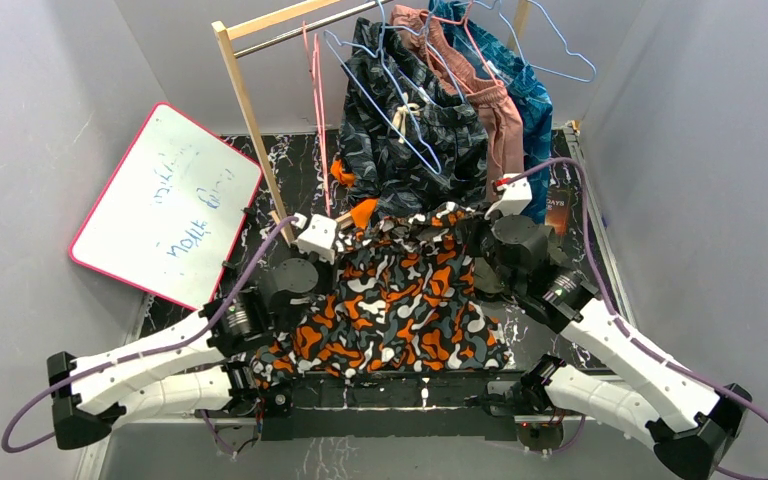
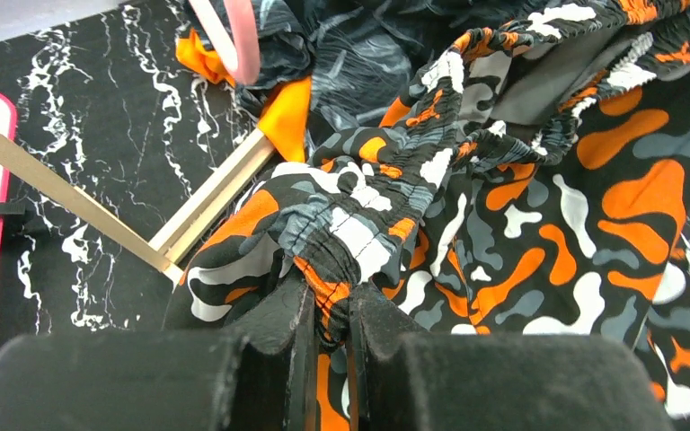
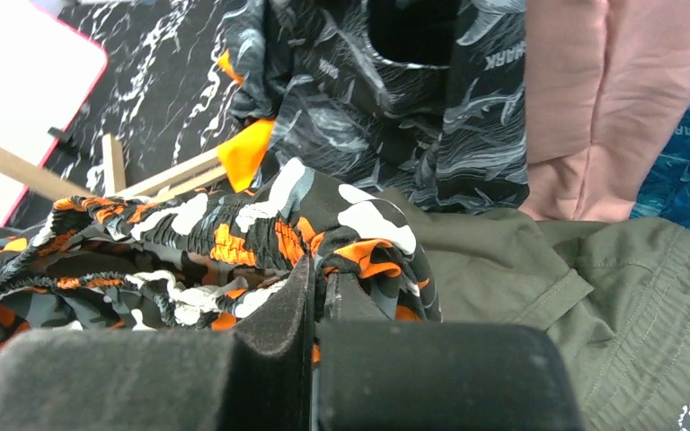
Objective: Place the shorts on the hanger
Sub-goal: Adjust the shorts at the center of the board.
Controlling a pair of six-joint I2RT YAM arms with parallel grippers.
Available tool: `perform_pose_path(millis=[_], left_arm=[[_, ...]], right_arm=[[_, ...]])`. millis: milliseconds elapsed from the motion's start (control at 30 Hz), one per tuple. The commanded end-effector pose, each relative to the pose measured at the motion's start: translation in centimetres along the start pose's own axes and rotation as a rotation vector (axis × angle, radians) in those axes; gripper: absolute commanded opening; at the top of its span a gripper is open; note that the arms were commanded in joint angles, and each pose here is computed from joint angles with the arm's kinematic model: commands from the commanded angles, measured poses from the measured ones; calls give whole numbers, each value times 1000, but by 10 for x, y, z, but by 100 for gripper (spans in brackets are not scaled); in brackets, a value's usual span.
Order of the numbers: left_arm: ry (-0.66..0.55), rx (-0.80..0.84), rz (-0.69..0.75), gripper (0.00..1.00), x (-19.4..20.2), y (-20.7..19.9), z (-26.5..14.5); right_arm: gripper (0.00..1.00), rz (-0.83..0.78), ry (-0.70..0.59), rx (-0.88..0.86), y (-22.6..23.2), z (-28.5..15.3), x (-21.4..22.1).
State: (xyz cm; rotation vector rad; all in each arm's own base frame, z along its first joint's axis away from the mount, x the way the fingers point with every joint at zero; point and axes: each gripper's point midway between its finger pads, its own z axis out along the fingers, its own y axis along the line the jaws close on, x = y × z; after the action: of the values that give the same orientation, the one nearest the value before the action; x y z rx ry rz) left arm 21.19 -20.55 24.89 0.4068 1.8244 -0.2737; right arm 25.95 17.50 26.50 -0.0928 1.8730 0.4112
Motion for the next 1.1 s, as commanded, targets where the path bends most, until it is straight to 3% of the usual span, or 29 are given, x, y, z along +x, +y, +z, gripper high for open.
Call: perform_pose_path(millis=[0,300,467,567,733,867,933,1067], left_arm=[[-125,-124,-74,0,-20,8,21],[11,-210,-188,0,44,23,80],[74,-244,-189,1,75,23,91],[91,-268,-185,21,79,26,92],[123,-215,-154,60,79,18,90],[162,-187,-158,85,77,14,84],[175,-165,-170,96,74,11,79],[195,-96,-207,98,66,4,62]], right_arm=[[0,123,-175,98,-12,14,-27],[0,128,-77,142,-22,43,27],[0,127,-30,152,-27,44,50],[3,122,5,158,-29,45,59],[47,120,24,122,-23,40,58],[62,113,41,70,-15,32,53],[67,111,46,64,-14,25,47],[70,104,10,8,-8,4,22]])
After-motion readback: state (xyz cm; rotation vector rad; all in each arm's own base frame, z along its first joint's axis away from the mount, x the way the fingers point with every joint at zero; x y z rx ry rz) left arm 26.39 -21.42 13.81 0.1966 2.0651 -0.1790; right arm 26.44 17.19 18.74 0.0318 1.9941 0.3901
